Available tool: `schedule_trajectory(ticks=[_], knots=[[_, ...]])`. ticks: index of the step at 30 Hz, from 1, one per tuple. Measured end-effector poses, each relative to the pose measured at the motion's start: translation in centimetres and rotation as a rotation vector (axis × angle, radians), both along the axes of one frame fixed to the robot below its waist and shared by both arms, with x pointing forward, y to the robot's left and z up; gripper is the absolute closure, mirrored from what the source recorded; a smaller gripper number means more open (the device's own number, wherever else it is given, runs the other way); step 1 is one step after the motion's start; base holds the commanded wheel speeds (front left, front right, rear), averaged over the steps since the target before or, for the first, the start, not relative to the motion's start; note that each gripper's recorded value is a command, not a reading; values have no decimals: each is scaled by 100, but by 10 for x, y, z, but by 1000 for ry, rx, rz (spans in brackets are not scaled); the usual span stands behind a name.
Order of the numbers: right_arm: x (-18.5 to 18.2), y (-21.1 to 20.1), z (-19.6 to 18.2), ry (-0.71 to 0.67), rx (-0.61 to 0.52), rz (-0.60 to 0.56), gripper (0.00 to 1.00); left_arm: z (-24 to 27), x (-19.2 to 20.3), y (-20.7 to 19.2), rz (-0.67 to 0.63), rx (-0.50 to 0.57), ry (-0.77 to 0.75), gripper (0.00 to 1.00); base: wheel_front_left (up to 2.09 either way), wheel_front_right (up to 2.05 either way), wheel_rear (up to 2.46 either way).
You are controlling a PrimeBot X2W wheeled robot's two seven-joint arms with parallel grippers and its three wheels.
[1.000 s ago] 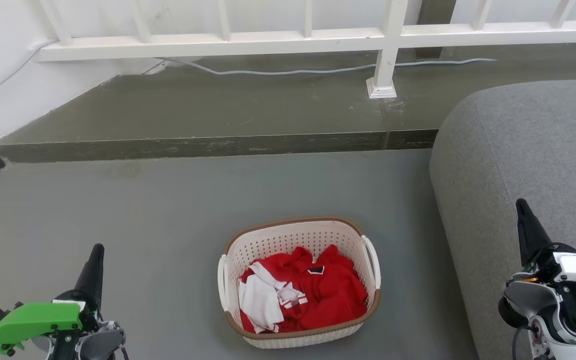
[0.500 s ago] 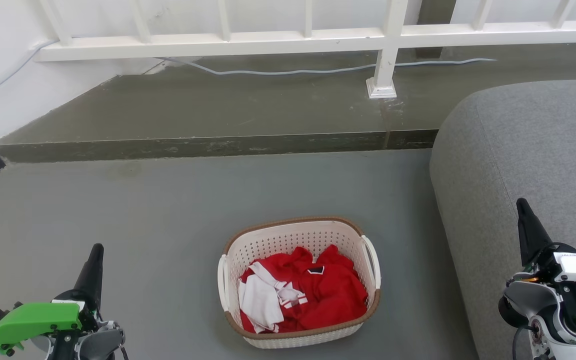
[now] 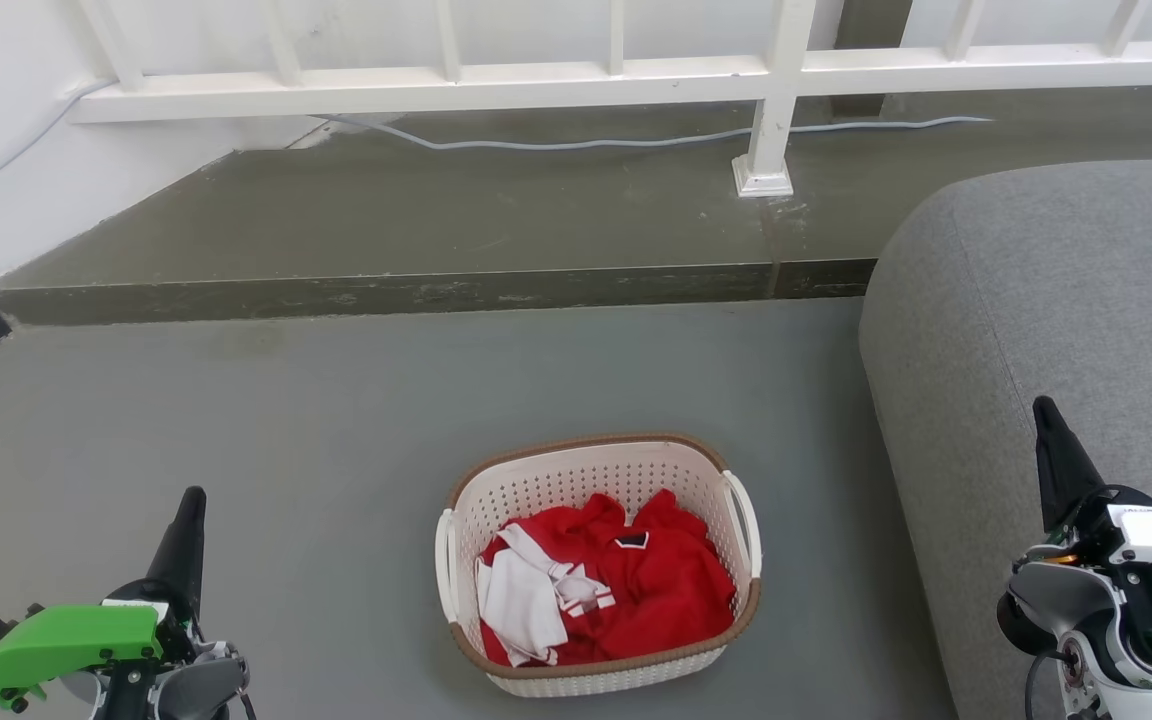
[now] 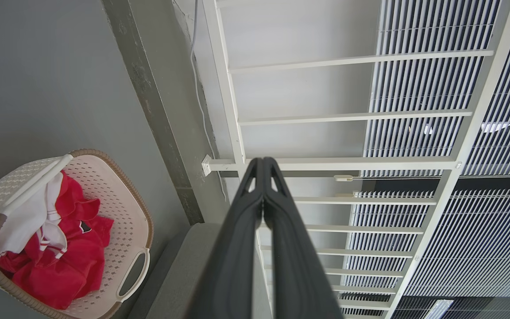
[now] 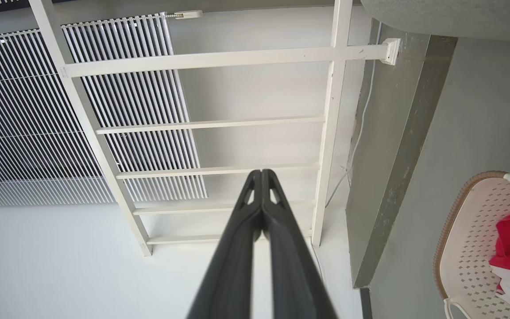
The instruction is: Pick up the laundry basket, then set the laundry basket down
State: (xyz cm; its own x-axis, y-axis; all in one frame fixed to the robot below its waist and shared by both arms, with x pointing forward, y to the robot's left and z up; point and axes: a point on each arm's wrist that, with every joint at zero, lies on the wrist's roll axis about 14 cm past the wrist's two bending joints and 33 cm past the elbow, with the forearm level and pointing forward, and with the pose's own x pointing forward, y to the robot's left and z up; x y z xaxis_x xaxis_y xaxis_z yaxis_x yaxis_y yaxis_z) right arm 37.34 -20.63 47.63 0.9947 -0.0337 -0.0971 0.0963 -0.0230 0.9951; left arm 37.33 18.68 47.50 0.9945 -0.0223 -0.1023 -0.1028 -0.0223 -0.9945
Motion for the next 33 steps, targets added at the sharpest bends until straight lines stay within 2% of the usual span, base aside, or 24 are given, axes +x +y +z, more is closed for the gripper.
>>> schedule_trajectory(ticks=[33], knots=[[0, 0, 0, -1, 2, 1, 100, 1, 0, 0, 0, -3, -2, 100, 0, 0, 0]])
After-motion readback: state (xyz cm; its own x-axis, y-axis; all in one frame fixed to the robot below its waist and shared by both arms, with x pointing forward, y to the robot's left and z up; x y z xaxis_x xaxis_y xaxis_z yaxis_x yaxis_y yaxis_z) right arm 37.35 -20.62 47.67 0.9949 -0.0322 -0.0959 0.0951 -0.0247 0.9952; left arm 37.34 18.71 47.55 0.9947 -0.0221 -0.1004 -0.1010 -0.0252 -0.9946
